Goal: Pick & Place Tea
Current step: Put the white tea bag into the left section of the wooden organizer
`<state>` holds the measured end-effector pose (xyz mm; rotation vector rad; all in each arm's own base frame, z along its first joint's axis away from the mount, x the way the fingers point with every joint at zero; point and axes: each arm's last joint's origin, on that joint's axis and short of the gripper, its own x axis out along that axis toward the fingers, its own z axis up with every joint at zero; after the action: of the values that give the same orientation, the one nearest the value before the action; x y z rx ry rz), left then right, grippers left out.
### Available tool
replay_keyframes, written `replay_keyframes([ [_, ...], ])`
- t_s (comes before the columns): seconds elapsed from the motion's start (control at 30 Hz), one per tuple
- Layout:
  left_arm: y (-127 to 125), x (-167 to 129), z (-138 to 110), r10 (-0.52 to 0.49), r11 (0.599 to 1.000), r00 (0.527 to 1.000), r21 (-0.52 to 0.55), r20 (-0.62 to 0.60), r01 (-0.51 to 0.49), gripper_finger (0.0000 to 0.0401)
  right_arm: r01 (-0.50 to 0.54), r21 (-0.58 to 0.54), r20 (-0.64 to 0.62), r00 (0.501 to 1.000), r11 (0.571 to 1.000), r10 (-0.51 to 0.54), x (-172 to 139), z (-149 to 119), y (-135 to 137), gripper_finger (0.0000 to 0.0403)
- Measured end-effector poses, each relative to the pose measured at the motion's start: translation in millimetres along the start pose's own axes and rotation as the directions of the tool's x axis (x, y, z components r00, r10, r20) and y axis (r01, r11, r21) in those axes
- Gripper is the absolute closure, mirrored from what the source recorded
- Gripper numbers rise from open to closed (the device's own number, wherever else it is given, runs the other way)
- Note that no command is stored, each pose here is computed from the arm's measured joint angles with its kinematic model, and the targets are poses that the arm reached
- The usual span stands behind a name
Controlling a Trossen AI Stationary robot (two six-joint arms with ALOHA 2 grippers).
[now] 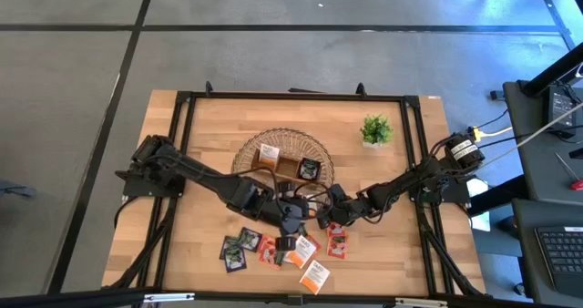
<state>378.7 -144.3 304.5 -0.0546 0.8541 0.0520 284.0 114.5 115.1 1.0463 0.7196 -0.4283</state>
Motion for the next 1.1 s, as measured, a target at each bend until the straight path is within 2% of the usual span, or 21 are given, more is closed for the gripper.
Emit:
replay_keyframes([
  [0.13,4,1,-3,0.012,1.000,0.999,-0.023,-0.041,-0.013,0.0274,0.000,-0.006,0.000,1.000,1.000,0.000,0,0,0,0.0394],
  [0.27,10,1,-10,0.007,0.998,0.989,-0.054,-0.146,-0.015,0.0274,0.000,-0.047,0.000,1.000,0.999,0.000,0,0,0,0.0398],
  [0.37,16,2,-10,-0.050,0.992,0.982,-0.127,-0.181,0.027,0.0274,0.000,-0.053,0.000,1.000,0.999,0.000,0,0,0,0.0399],
  [0.5,22,9,-2,-0.122,0.969,0.981,-0.231,-0.148,0.086,0.0274,0.004,-0.067,0.000,1.000,0.998,-0.004,0,0,0,0.0399],
  [0.77,40,24,-2,-0.188,0.937,0.959,-0.333,-0.210,0.111,0.0253,0.021,-0.085,0.000,1.000,0.996,-0.021,0,0,-2,0.0401],
  [0.9,48,35,-14,-0.245,0.914,0.953,-0.370,-0.179,0.165,0.0237,0.032,-0.106,0.006,0.999,0.994,-0.032,0,0,-3,0.0401],
  [1.0,55,46,-21,-0.301,0.885,0.951,-0.394,-0.077,0.248,0.0233,0.034,-0.107,0.006,0.999,0.994,-0.033,0,0,-3,0.0401],
  [1.1,67,61,-32,-0.299,0.843,0.954,-0.463,0.019,0.273,0.0233,0.033,-0.107,0.005,0.999,0.994,-0.032,0,0,-3,0.0401],
])
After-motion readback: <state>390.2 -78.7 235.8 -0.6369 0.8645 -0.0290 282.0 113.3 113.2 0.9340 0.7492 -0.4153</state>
